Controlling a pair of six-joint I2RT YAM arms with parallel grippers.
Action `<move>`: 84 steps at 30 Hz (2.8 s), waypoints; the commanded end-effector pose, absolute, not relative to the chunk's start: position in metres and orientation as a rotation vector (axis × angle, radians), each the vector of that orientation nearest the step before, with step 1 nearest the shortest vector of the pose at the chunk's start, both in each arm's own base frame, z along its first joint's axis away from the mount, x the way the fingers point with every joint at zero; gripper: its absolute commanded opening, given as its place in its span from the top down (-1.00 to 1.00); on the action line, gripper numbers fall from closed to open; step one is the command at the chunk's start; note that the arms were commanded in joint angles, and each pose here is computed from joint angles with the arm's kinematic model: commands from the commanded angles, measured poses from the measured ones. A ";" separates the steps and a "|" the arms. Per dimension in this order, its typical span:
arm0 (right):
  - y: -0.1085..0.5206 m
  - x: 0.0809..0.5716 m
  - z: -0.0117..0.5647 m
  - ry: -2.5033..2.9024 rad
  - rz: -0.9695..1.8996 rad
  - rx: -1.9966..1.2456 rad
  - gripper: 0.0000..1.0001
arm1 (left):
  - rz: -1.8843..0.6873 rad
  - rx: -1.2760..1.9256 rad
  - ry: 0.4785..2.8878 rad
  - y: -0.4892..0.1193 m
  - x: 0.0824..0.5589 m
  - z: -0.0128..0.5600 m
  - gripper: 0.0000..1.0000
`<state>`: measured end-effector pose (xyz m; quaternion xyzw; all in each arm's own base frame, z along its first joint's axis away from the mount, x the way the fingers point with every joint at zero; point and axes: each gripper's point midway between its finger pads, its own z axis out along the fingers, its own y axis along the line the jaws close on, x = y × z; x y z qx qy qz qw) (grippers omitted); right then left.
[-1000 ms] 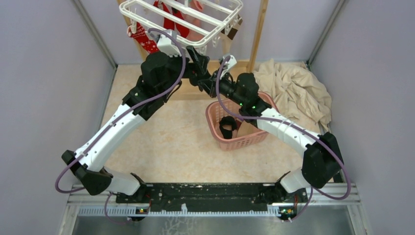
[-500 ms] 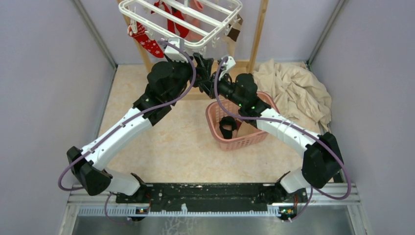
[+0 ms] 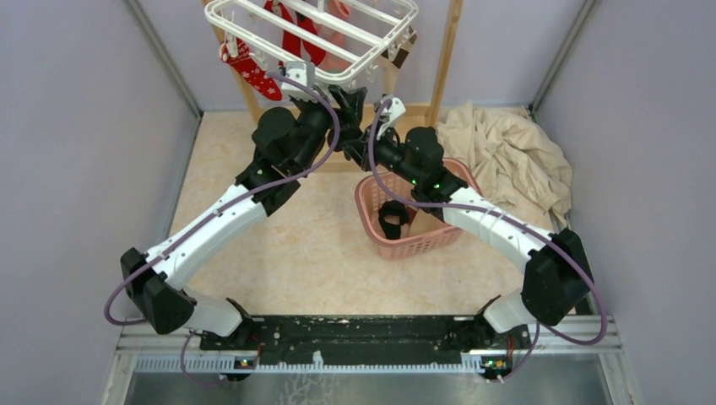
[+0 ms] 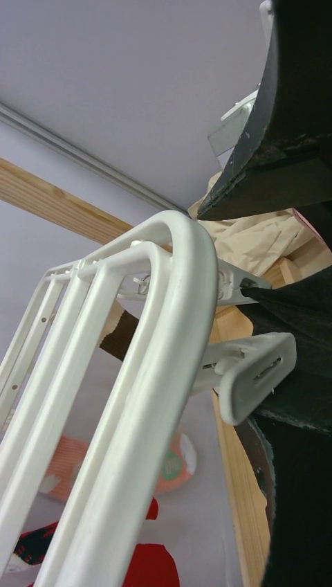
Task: Remove the socks clipped to the hanger
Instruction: Remove the sock from the hanger.
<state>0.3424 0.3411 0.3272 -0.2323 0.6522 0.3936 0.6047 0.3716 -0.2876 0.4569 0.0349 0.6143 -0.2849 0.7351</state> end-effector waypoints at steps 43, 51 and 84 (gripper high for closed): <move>0.346 0.318 0.342 1.471 0.930 -0.587 1.00 | -0.658 0.036 1.233 -0.294 0.379 0.481 0.57; 0.344 0.315 0.344 1.470 0.931 -0.585 1.00 | -0.653 0.045 1.237 -0.295 0.379 0.482 0.75; 0.205 0.276 0.282 1.833 0.452 -0.386 1.00 | -0.503 -0.026 1.314 -0.231 0.354 0.457 0.59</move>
